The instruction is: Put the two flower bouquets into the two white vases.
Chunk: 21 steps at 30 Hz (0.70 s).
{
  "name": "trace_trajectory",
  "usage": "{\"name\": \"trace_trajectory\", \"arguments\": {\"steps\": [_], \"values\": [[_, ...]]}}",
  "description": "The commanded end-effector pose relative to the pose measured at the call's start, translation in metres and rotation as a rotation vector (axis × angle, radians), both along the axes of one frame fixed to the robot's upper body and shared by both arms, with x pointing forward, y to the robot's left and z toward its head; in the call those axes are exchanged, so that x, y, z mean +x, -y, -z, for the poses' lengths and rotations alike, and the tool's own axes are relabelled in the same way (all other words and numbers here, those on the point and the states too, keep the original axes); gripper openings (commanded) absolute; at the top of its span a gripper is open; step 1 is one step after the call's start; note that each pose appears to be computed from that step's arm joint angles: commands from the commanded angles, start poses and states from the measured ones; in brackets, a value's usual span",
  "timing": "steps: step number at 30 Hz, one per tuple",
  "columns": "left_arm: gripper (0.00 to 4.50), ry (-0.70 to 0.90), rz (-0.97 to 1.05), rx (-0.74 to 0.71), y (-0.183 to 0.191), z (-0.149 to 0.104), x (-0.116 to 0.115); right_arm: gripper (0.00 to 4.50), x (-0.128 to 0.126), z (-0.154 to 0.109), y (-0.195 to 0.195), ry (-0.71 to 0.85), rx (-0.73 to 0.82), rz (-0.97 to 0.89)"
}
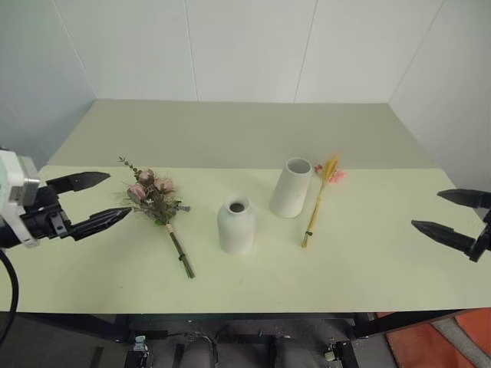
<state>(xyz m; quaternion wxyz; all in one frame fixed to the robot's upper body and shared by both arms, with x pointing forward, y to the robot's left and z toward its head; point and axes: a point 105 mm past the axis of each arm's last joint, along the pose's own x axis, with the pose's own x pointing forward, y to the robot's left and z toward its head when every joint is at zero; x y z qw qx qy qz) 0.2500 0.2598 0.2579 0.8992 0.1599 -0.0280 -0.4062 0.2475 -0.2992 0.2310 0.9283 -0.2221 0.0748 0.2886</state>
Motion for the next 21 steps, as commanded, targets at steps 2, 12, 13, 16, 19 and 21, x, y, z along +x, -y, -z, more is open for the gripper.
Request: {"name": "trace_trajectory", "arguments": {"steps": [2, 12, 13, 16, 19, 21], "values": [[4.45, 0.051, 0.077, 0.007, 0.007, -0.023, -0.001, 4.50, 0.010, -0.002, -0.015, -0.058, 0.041, 0.030], [4.45, 0.080, 0.189, 0.009, 0.018, -0.038, 0.001, 4.50, 0.064, 0.038, -0.074, -0.481, 0.114, 0.210], [4.45, 0.079, 0.191, 0.007, 0.018, -0.038, 0.001, 4.50, 0.070, 0.041, -0.078, -0.503, 0.107, 0.239], [4.45, 0.078, 0.195, 0.002, 0.020, -0.036, 0.001, 4.50, 0.084, 0.048, -0.082, -0.556, 0.109, 0.317], [4.45, 0.061, 0.196, -0.001, 0.019, -0.034, 0.000, 4.50, 0.105, 0.059, -0.088, -0.607, 0.134, 0.411], [4.45, 0.057, 0.194, -0.003, 0.020, -0.033, 0.000, 4.50, 0.113, 0.064, -0.088, -0.613, 0.120, 0.455]]}}
